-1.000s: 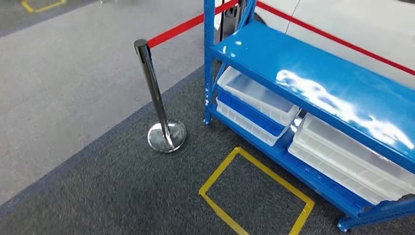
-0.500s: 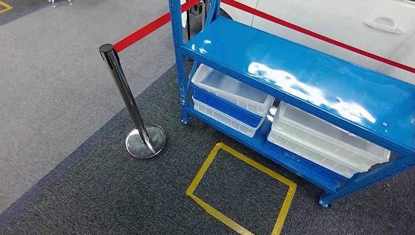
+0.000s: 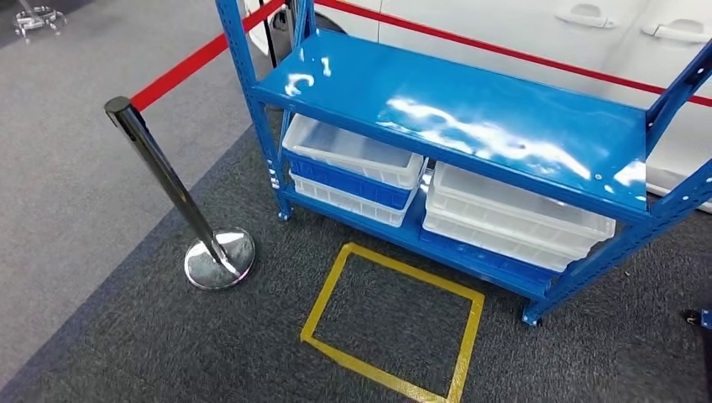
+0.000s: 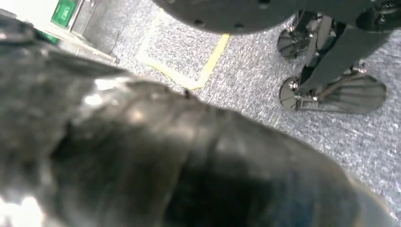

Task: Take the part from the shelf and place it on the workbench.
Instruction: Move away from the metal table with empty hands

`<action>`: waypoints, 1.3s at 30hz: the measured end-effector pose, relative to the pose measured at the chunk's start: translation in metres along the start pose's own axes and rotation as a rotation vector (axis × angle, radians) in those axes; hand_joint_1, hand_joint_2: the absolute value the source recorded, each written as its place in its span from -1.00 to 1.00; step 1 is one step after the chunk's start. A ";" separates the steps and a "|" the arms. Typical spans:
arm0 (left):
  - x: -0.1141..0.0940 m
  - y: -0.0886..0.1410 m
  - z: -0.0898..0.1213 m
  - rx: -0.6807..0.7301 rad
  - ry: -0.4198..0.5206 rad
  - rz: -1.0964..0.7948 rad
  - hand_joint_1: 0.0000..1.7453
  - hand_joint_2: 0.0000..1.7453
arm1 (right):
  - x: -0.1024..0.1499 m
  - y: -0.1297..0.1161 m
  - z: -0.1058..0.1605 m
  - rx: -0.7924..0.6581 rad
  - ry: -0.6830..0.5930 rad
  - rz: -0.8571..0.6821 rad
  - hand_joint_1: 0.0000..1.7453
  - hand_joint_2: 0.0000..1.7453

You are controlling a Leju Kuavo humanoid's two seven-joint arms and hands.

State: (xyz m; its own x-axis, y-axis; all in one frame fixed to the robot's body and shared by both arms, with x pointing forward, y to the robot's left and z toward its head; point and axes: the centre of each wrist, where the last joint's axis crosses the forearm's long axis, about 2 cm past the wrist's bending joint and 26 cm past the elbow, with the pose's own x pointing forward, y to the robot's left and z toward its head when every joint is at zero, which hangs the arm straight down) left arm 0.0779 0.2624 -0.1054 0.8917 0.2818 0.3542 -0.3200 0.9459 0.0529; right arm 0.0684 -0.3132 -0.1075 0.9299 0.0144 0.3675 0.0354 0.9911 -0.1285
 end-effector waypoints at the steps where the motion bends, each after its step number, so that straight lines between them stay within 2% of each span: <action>1: 0.000 0.000 0.000 0.000 0.001 -0.003 -1.00 -1.00 | 0.000 0.000 0.000 -0.001 0.000 0.000 -1.00 -1.00; 39: -0.004 0.000 0.001 -0.007 0.010 -0.021 -1.00 -1.00 | 0.002 0.002 0.000 0.003 -0.002 0.001 -1.00 -1.00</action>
State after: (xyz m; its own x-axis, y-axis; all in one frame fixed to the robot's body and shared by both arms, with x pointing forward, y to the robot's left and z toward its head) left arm 0.0738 0.2611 -0.1061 0.9012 0.2638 0.3439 -0.2992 0.9527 0.0531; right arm 0.0707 -0.3109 -0.1072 0.9291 0.0154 0.3696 0.0338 0.9914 -0.1265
